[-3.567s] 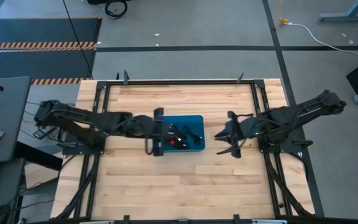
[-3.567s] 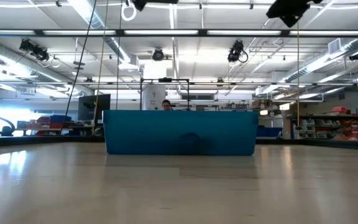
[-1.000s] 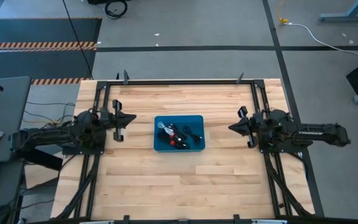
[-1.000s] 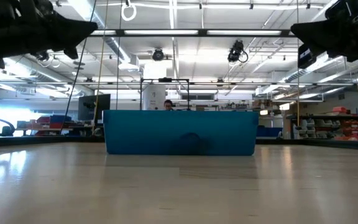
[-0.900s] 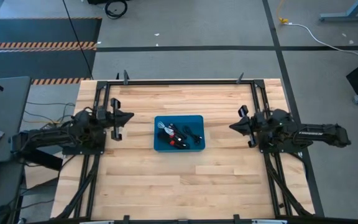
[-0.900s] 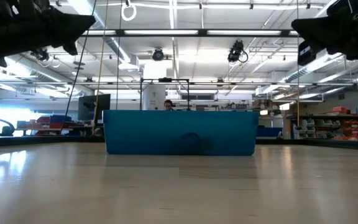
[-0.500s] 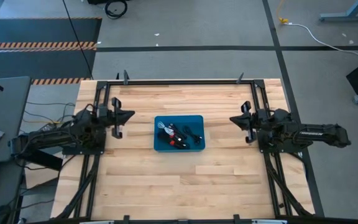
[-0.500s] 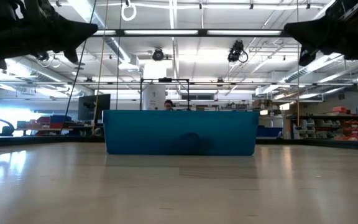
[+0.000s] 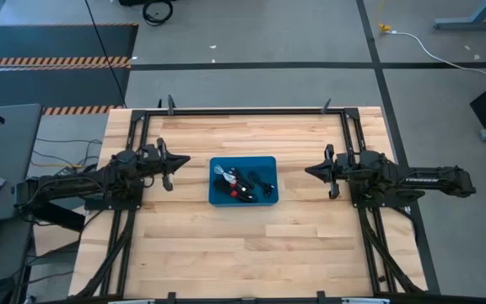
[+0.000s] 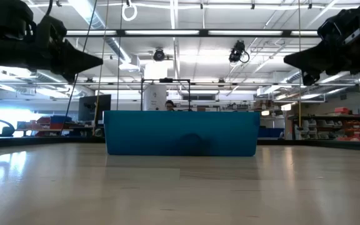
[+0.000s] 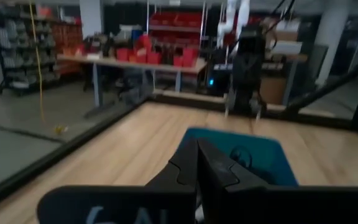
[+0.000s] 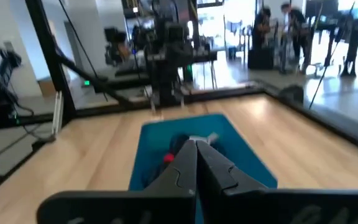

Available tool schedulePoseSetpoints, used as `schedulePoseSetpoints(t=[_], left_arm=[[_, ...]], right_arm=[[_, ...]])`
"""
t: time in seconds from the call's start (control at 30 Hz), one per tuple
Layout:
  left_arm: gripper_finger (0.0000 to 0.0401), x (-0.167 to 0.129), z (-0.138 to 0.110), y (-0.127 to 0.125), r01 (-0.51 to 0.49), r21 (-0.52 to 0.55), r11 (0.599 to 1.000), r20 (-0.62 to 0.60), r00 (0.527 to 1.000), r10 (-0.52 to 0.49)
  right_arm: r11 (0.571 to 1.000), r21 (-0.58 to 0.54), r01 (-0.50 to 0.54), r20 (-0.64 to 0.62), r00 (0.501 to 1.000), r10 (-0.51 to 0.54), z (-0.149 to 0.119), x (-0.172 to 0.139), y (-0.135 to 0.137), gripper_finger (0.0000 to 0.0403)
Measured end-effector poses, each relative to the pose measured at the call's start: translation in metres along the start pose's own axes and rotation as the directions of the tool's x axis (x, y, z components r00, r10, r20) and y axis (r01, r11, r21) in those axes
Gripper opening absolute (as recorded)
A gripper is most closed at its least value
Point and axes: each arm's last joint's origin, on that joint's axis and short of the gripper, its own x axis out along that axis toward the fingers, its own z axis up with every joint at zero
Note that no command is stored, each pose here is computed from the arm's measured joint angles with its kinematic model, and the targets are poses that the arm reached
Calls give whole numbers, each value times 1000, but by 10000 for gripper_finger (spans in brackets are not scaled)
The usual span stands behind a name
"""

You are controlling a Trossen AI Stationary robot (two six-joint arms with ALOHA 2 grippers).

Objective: Pick and place USB-C Cables
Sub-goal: Return to Home Position

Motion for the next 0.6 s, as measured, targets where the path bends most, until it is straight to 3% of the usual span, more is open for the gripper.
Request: schedulePoseSetpoints(t=[0.2, 0.37, 0.6], left_arm=[[5, 0, -9, 1, -20, -5, 1000, -87, 996, 20], [5, -1, -14, 2, -42, -5, 999, -140, 989, 40], [5, -1, -17, -1, -47, 14, 999, -168, 985, 49]], right_arm=[[999, 39, 2, -63, 998, 0, -6, 0, 0, 5], [997, 41, 66, -129, 990, -60, -13, -1, -3, 6], [998, 18, 59, -120, 991, -56, -12, -1, -2, 5]])
